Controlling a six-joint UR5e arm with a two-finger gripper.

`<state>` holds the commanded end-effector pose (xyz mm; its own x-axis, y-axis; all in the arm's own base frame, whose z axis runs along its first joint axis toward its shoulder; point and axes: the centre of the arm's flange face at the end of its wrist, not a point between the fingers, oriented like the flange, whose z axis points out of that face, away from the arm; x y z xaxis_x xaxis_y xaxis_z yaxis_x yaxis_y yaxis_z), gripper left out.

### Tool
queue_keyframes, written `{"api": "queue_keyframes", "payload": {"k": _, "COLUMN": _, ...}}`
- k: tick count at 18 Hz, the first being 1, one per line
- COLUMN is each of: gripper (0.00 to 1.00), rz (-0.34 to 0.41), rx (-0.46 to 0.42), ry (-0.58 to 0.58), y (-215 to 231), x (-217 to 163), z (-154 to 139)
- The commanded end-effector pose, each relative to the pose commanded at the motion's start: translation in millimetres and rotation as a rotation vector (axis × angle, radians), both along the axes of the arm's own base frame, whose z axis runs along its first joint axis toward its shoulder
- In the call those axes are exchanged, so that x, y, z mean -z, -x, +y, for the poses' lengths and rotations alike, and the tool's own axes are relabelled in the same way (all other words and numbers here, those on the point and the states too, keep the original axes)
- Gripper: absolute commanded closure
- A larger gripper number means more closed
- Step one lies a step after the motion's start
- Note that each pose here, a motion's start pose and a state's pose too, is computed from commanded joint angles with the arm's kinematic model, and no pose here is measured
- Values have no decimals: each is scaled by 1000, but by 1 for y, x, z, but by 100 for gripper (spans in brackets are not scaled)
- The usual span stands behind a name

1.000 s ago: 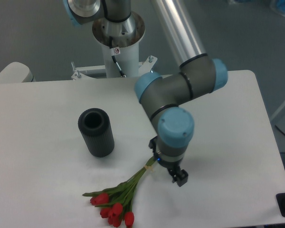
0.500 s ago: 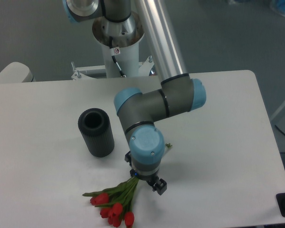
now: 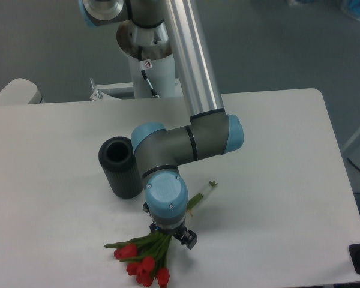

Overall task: Pick up the flowers from the table
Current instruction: 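Lower the gripper onto the tulip stems and close it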

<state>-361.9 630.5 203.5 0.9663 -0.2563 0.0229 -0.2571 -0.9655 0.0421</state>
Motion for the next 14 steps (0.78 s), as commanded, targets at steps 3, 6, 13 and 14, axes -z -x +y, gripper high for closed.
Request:
{"api": "queue_keyframes", "payload": {"k": 3, "gripper": 0, "rz": -1, "rx": -14, "ry": 3, "y": -4, "x": 6, "z": 4}}
{"api": "queue_keyframes", "payload": {"k": 6, "gripper": 0, "rz": 17, "rx": -41, "ry": -5, "y": -5, "x": 11, "z": 7}}
{"api": "queue_keyframes", "payload": {"k": 13, "gripper": 13, "rz": 51, "rx": -27, "ry": 26, "y": -15, "x": 22, "z": 14}}
{"api": "queue_keyframes", "payload": {"k": 14, "gripper": 27, "rz": 52, "rx": -26, "ry": 25, "y": -15, "x": 21, "z": 14}}
